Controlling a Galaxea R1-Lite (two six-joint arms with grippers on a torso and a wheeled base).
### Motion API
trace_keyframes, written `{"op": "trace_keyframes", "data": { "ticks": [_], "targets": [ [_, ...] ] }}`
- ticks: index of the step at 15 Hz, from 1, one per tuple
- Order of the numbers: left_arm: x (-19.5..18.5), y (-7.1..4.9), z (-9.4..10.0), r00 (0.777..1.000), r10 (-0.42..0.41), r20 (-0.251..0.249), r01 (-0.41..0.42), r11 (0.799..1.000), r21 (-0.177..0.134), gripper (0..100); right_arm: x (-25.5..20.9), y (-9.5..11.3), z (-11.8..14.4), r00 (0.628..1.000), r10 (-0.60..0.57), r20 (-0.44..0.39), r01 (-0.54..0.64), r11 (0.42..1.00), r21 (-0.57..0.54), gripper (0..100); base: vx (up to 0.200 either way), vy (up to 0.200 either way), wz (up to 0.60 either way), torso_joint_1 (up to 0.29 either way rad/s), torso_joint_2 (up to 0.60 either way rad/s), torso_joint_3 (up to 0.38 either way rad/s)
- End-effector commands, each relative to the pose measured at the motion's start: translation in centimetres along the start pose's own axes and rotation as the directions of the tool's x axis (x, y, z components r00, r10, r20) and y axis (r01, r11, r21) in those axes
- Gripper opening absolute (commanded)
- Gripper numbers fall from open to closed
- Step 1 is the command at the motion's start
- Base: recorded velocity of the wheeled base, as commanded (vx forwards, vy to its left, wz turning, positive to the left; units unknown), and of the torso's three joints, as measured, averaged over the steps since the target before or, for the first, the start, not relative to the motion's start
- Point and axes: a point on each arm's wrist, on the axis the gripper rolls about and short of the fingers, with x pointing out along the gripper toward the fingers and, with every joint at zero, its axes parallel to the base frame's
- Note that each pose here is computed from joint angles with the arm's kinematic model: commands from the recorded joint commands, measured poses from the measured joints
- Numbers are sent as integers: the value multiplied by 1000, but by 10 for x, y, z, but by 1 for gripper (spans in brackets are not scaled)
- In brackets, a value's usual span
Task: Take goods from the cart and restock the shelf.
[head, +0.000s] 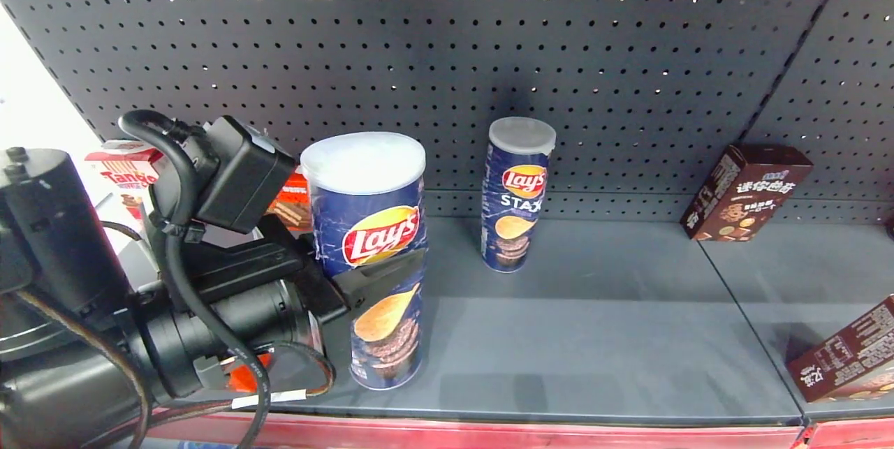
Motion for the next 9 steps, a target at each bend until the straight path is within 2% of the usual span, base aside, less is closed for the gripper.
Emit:
{"op": "trace_keyframes", "data": {
  "ticks": [1, 4, 6, 8, 9],
  "targets": [
    [1, 0, -1, 1000, 13, 1, -13, 1000, 0, 0, 93, 3, 13, 979, 166, -119, -166, 986, 6, 100, 0, 0, 0, 0, 0, 0],
    [1, 1, 5, 998, 44, 36, -44, 999, -1, 0, 156, 11, 6, 967, 227, -112, -229, 973, -2, 100, 0, 0, 0, 0, 0, 0],
    [0, 1, 7, 997, 70, 40, -70, 998, -1, 0, 187, 11, 2, 957, 254, -140, -257, 966, -2, 100, 0, 0, 0, 0, 0, 0],
    [-2, 1, 5, 996, 81, 35, -81, 997, -2, 0, 216, 7, 0, 939, 319, -131, -328, 944, -48, 100, 0, 0, 0, 0, 0, 0],
    [-1, 2, 5, 996, 84, 35, -84, 996, -3, 0, 231, 7, -2, 916, 382, -122, -392, 918, -65, 100, 0, 0, 0, 0, 0, 0]
  ]
}}
